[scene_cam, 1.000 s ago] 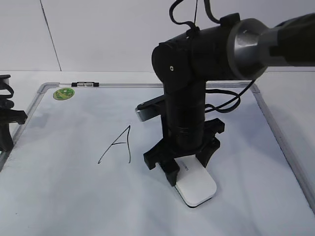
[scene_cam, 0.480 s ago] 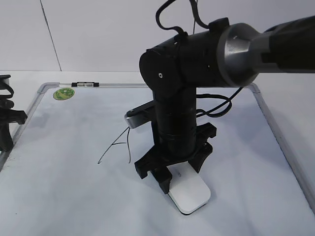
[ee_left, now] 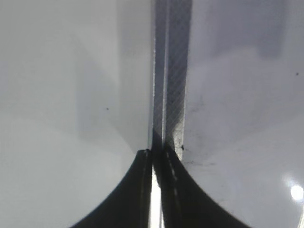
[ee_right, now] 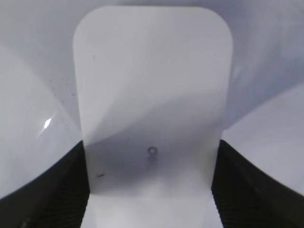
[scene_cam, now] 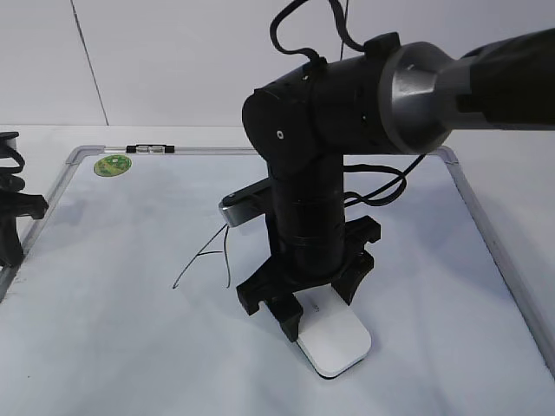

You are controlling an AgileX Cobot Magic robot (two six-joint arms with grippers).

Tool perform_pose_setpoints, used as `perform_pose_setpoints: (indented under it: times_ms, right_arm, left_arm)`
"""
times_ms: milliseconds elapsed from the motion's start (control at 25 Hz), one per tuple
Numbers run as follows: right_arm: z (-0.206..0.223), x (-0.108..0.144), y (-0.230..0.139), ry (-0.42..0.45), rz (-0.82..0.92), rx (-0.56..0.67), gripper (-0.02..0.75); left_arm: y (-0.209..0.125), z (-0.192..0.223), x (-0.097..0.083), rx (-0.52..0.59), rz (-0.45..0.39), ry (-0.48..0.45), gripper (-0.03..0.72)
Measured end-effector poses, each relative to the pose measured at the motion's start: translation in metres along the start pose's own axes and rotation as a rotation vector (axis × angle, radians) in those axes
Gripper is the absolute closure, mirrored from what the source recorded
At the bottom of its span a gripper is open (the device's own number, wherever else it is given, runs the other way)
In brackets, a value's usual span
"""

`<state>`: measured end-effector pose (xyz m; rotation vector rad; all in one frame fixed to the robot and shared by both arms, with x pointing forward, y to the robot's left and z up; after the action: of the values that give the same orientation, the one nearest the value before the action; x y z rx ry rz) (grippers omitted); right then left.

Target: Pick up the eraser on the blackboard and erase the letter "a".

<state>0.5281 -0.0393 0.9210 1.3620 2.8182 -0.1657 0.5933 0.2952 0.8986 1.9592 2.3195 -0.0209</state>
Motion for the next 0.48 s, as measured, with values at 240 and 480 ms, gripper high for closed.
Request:
perform_pose_setpoints:
  times_ms: [240, 480]
  right_arm:
    - [0.0, -0.009, 0.0, 0.034, 0.043, 0.005, 0.168]
    - [0.001, -0.028, 0.001, 0.053, 0.1, 0.006, 0.168]
  left_arm:
    - [0.0, 0.0, 0.0, 0.0, 0.0, 0.0, 0.675]
    - [0.0, 0.0, 0.0, 0.0, -0.001, -0.001, 0.675]
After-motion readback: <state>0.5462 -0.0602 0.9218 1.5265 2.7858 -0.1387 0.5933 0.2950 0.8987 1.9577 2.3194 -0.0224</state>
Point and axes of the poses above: a point on each arm's last joint axis where the gripper is mounted, z pointing out along that axis toward the gripper, x along the wrist's bending axis when the last joint is at zero, y = z × x, the point moved 3 cm from there along z, pointing out along that axis toward the gripper, and after that the axes turned 6 degrees about -z, right-handed, at the moved point
